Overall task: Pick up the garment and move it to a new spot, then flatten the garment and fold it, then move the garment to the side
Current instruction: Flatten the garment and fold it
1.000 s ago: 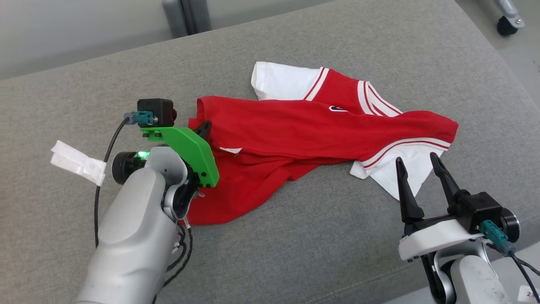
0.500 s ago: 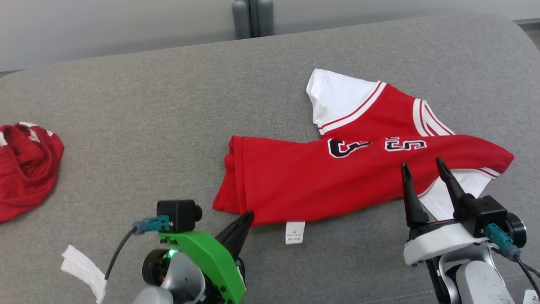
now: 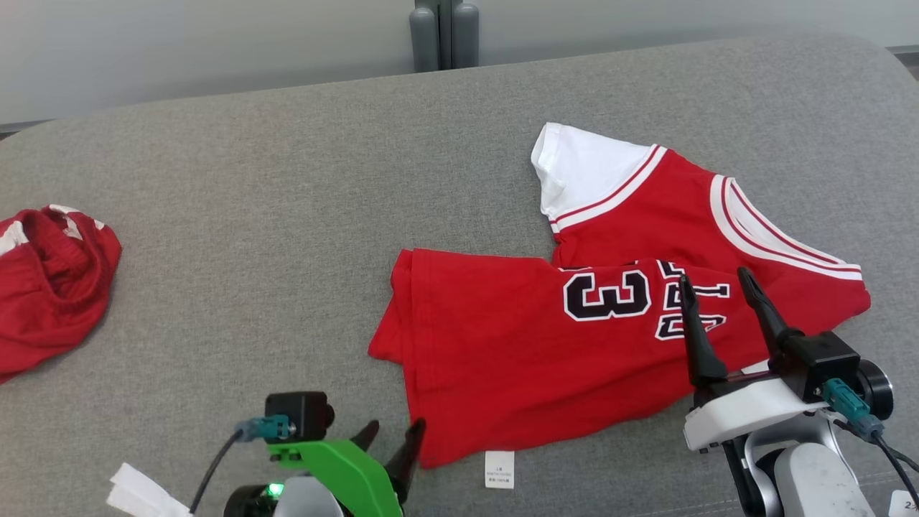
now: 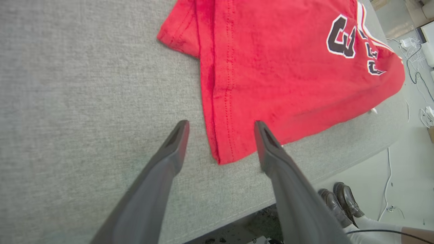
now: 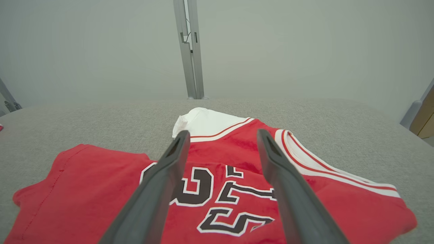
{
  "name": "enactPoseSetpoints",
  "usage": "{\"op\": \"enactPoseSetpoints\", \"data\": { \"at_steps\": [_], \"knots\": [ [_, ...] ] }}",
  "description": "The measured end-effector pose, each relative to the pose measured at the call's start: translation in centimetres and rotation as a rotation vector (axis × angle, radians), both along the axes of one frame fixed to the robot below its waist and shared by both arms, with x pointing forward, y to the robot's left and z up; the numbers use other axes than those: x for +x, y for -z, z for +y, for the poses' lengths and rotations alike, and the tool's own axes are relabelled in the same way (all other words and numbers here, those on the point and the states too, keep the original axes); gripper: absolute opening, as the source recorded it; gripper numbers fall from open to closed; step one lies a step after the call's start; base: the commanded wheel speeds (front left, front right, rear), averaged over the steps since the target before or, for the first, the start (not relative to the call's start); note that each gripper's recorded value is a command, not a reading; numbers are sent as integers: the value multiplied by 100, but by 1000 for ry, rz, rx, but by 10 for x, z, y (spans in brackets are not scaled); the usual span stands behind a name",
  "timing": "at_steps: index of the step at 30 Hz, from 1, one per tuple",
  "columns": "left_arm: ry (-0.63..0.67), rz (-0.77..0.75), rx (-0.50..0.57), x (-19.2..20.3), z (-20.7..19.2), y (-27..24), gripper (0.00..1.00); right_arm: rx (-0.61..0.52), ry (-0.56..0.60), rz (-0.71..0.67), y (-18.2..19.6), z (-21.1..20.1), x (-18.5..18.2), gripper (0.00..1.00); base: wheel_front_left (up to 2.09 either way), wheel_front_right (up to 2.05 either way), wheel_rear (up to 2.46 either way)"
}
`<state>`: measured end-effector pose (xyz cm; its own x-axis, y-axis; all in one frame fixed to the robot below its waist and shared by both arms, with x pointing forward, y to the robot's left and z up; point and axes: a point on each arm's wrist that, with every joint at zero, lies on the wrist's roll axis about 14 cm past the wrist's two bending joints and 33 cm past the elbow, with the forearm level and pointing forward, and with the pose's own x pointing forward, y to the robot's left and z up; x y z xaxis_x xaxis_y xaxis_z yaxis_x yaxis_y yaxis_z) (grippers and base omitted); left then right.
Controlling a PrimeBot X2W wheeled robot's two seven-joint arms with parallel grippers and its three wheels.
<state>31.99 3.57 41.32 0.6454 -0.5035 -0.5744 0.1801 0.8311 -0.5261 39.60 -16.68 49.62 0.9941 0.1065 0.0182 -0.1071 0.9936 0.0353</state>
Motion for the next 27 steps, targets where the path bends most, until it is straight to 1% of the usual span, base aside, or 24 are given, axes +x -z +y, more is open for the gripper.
{"op": "enactPoseSetpoints", "data": {
  "at_steps": [5,7,10,12,17,20,24,27],
  "knots": [
    [-52,-112,14,42,14,-23,100,-1,10,-2,-1,-3,-2,100,0,0,0],
    [-38,-130,25,54,13,-25,100,0,11,0,0,-4,-2,100,0,0,0],
    [9,-162,77,75,7,-23,100,4,6,1,0,-2,-2,100,0,0,0],
    [39,-158,103,83,1,-17,100,7,7,-2,-1,-2,-1,100,0,0,0],
    [90,-165,131,104,-14,-6,100,13,30,3,1,-10,-4,100,0,0,0],
    [132,-121,144,103,-24,11,100,9,57,10,4,-19,-7,100,0,0,0],
    [152,-78,163,107,-31,26,100,3,85,16,6,-29,-9,100,0,0,0],
    [159,-84,233,115,-28,34,100,1,97,21,8,-32,-11,100,0,0,0]
  ]
}}
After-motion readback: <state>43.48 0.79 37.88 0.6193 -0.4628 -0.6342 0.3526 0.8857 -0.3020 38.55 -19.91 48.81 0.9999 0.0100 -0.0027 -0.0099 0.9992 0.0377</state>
